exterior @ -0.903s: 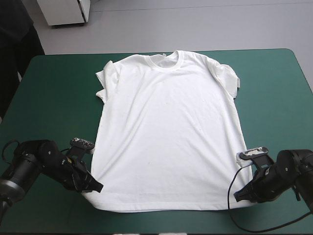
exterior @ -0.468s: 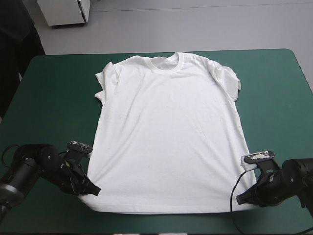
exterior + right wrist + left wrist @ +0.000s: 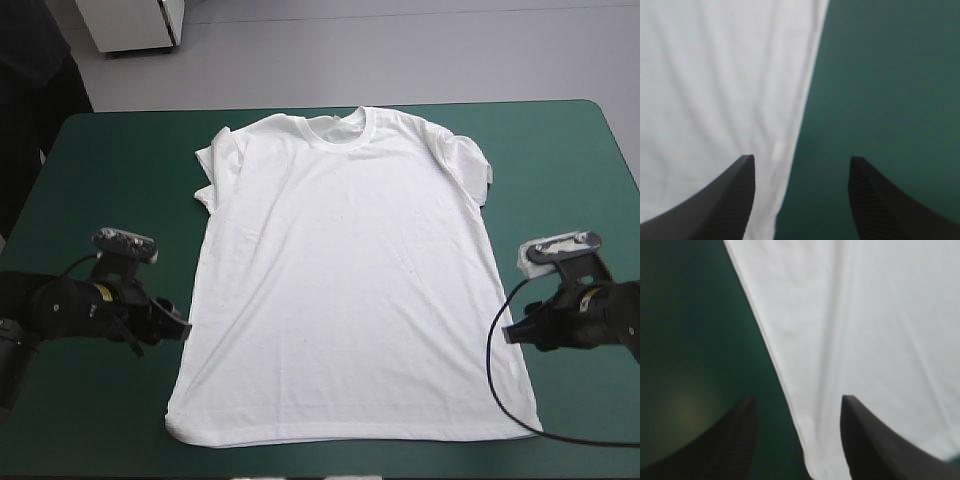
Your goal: Fold the cloth
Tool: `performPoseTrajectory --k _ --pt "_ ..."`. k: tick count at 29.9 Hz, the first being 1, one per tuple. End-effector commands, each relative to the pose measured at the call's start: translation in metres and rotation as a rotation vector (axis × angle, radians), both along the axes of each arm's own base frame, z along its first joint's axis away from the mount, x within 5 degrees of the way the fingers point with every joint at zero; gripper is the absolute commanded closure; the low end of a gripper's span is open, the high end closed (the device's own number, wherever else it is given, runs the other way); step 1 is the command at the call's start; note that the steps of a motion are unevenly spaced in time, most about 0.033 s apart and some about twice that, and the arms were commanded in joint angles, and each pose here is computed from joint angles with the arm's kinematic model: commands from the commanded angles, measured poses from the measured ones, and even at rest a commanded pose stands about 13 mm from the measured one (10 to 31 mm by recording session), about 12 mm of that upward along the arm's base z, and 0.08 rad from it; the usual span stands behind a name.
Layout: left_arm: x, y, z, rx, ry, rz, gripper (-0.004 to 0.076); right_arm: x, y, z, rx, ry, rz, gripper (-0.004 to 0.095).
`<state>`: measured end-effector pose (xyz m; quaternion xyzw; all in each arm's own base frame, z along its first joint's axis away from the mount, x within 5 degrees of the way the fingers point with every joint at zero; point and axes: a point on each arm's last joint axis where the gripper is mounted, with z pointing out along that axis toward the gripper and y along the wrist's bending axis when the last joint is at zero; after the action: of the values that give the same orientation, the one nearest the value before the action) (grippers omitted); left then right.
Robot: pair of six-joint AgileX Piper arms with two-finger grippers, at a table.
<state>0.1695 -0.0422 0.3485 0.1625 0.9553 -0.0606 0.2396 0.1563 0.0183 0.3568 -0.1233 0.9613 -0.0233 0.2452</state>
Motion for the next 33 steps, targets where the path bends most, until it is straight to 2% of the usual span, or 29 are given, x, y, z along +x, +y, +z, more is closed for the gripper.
performPoseTrajectory --k 1,8,16,22,33 --pt "0.038 -0.004 0.028 0.011 -0.166 0.033 0.0337 0.033 -0.006 0.026 -0.096 -0.137 -0.049 0.0362" --pt "0.122 -0.018 0.003 0.07 -0.049 0.028 0.0337 0.109 0.007 0.026 -0.084 -0.09 -0.055 0.0367" --pt "0.183 -0.017 -0.044 0.089 0.028 0.044 0.0336 0.163 0.017 0.003 -0.063 -0.05 -0.043 0.0367" --pt "0.211 -0.006 -0.063 0.055 0.05 0.07 0.0336 0.177 0.02 -0.011 -0.064 -0.04 -0.036 0.0367" --pt "0.234 -0.013 -0.1 0.016 0.163 0.052 0.0337 0.194 0.023 -0.013 -0.06 -0.071 -0.03 0.0368"
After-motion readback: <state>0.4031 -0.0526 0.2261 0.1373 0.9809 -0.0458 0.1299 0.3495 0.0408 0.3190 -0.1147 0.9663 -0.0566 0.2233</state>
